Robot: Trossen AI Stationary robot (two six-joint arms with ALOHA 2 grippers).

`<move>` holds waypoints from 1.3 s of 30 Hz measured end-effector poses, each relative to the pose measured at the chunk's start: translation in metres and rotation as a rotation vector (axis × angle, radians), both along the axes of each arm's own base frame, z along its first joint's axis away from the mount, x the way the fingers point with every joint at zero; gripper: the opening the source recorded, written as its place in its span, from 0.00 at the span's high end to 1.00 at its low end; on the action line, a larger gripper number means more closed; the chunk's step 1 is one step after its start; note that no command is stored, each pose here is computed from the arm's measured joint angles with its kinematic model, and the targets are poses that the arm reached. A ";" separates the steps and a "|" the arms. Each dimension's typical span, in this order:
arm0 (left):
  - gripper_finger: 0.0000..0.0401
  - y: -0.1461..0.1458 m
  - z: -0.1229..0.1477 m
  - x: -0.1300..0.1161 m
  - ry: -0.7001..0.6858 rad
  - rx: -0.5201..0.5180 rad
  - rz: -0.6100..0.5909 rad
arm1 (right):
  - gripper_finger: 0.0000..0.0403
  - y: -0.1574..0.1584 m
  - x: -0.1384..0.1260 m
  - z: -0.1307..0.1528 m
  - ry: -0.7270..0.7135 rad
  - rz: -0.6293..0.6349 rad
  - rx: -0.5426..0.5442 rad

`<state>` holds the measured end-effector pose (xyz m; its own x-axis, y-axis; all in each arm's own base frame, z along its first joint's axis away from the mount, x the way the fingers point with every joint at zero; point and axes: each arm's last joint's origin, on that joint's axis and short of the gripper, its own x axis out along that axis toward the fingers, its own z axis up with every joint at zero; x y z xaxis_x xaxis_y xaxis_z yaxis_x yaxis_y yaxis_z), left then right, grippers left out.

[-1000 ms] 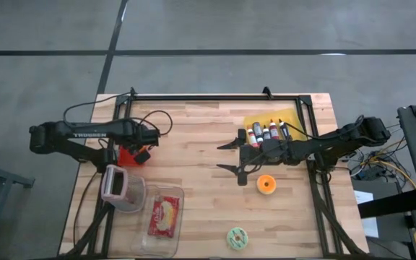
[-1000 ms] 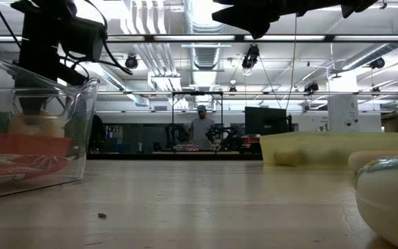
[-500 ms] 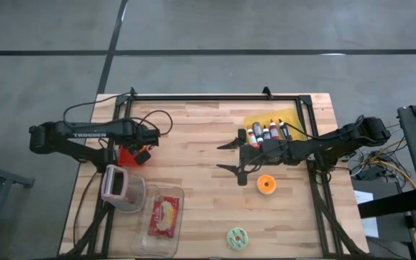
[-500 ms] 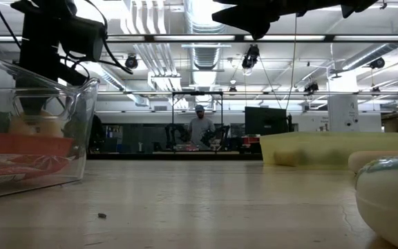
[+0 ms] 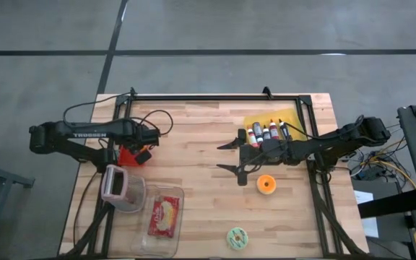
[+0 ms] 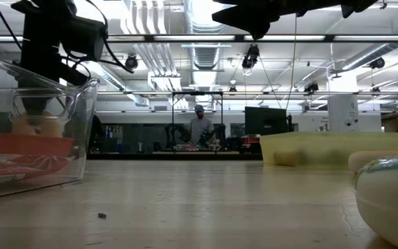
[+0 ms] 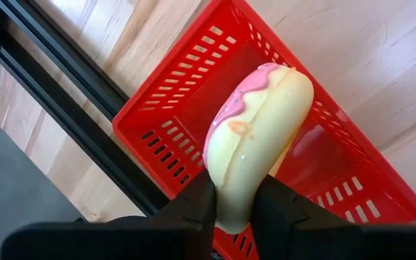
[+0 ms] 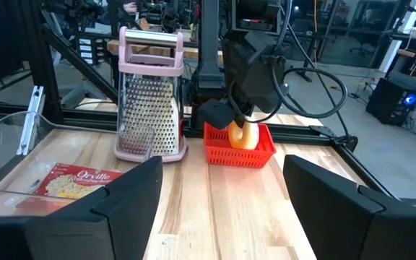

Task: Pick & Place Food Item
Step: Put the pink donut into the red bin

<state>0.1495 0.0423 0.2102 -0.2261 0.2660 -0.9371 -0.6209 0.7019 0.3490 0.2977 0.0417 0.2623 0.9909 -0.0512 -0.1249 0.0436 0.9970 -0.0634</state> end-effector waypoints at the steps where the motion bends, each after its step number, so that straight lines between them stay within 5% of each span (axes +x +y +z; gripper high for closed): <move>1: 0.82 0.000 0.000 0.000 0.000 0.000 0.000 | 0.29 0.000 0.000 0.000 0.000 0.000 0.000; 23: 0.81 0.000 0.000 0.000 -0.025 0.016 0.064 | 0.31 0.000 0.000 0.000 0.000 0.000 0.000; 39: 0.61 0.000 0.000 0.002 -0.041 0.013 0.046 | 0.27 0.000 0.000 0.000 0.000 0.000 0.000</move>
